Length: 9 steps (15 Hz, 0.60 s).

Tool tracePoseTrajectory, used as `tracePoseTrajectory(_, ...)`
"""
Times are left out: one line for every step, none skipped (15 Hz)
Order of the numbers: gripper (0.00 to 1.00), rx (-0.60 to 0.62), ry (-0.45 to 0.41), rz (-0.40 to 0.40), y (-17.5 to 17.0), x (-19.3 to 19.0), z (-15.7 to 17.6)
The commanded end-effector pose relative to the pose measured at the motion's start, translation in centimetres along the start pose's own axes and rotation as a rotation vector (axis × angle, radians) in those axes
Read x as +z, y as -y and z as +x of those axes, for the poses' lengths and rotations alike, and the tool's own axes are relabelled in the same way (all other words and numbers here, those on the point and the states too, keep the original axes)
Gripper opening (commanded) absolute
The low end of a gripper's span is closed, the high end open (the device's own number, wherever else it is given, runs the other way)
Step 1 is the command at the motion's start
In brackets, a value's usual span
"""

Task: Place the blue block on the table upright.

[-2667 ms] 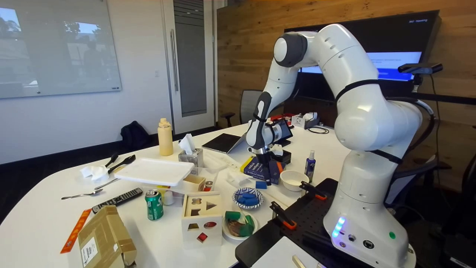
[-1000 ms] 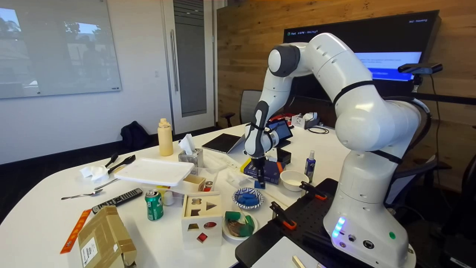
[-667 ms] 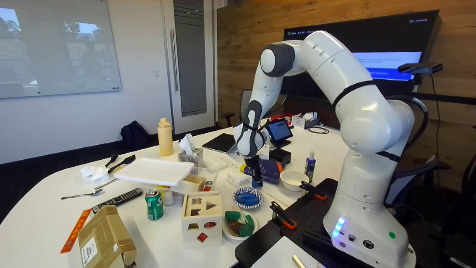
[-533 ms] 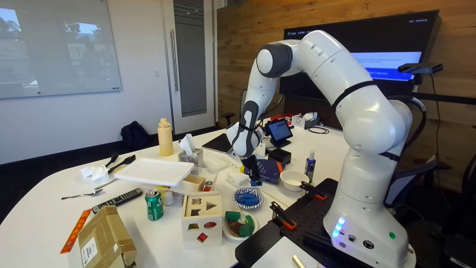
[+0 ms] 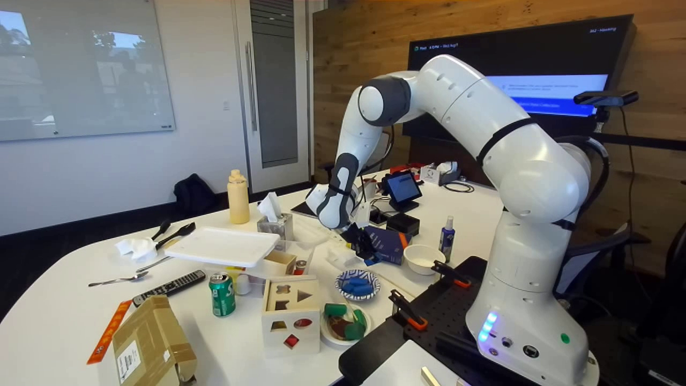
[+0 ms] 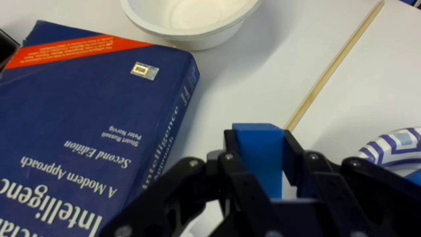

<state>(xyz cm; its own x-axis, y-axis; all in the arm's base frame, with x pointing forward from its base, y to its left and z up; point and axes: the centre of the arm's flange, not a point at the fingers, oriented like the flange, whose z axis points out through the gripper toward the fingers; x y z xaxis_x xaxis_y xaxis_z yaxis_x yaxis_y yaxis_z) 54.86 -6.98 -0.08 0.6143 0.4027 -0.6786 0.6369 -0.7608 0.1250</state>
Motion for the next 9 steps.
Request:
tracePoseTrajectory(0.1,0.002,0.129,-0.013,-1.2,1.0,2.5)
tracePoseTrajectory(0.1,-0.003,0.161,-0.011,-1.4,1.4,3.0)
tracePoseTrajectory(0.1,-0.003,0.19,-0.015,-1.5,1.8,3.4)
tracePoseTrajectory(0.1,-0.006,0.215,-0.014,-1.6,2.2,3.8)
tracePoseTrajectory(0.1,-0.008,0.237,-0.016,-1.7,2.5,4.2)
tracePoseTrajectory(0.1,-0.012,0.259,-0.017,-1.7,2.8,4.5)
tracePoseTrajectory(0.1,-0.013,0.282,-0.017,-1.7,2.9,4.8)
tracePoseTrajectory(0.1,-0.018,0.309,-0.009,-1.7,3.0,5.0)
tracePoseTrajectory(0.1,-0.018,0.336,0.002,-1.7,3.0,5.1)
